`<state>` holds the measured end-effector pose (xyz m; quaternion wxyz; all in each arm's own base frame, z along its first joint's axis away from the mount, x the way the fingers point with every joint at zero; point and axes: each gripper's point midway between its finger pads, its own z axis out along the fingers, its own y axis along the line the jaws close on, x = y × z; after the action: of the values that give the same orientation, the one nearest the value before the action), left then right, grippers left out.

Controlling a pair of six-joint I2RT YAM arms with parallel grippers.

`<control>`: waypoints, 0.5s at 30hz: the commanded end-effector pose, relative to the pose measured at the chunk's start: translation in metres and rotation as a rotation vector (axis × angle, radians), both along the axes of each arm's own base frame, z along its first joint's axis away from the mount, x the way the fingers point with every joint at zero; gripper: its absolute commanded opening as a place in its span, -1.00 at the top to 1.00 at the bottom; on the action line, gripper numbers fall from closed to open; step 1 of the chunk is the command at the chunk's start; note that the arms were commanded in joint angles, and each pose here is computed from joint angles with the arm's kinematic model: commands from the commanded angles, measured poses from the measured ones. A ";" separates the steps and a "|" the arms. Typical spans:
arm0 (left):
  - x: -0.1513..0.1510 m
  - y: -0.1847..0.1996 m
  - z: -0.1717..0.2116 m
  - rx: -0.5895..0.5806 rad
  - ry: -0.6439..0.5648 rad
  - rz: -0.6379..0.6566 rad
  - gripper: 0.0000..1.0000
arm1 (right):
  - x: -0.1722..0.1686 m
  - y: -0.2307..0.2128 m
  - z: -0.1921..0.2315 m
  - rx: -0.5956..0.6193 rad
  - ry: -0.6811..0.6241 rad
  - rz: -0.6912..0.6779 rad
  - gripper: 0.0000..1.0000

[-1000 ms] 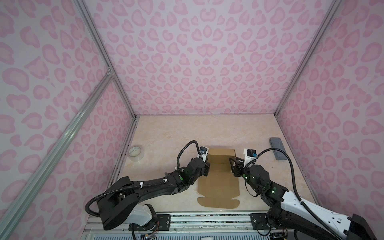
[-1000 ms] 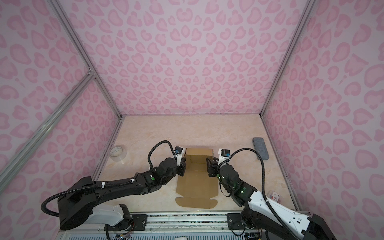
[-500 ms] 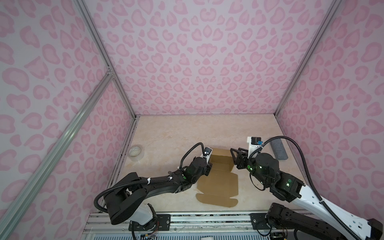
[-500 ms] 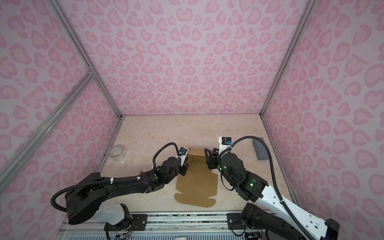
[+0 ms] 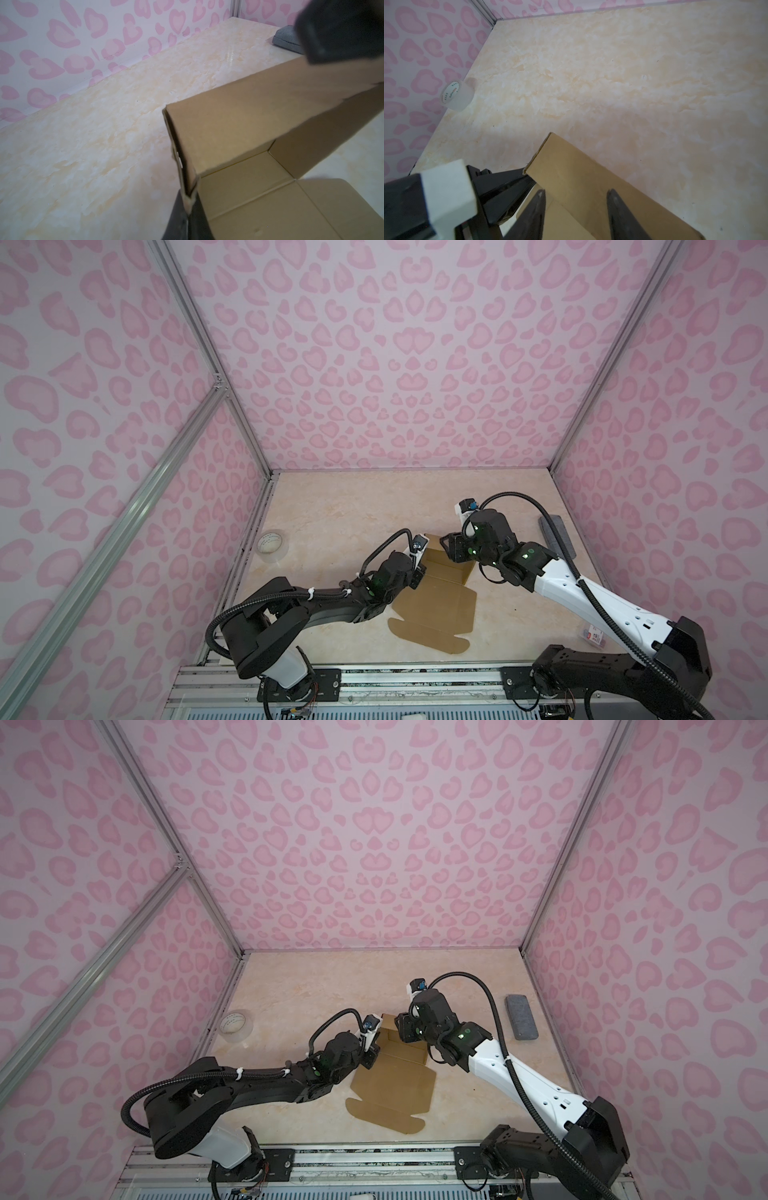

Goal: Fold the paper box

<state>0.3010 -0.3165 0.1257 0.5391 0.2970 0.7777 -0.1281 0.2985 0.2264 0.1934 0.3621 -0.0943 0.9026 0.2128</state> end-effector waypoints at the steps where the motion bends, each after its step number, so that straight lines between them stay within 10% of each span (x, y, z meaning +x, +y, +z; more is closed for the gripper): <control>1: 0.007 -0.003 0.005 -0.011 -0.026 0.002 0.94 | 0.001 0.006 -0.006 0.012 0.002 0.027 0.00; 15: 0.011 -0.006 0.000 -0.009 -0.035 -0.059 0.90 | 0.008 0.007 -0.026 -0.017 0.042 0.015 0.02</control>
<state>0.3136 -0.3165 0.1196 0.5363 0.3052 0.7758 -0.1317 0.3062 0.2334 0.1718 0.3455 -0.0967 0.9084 0.2147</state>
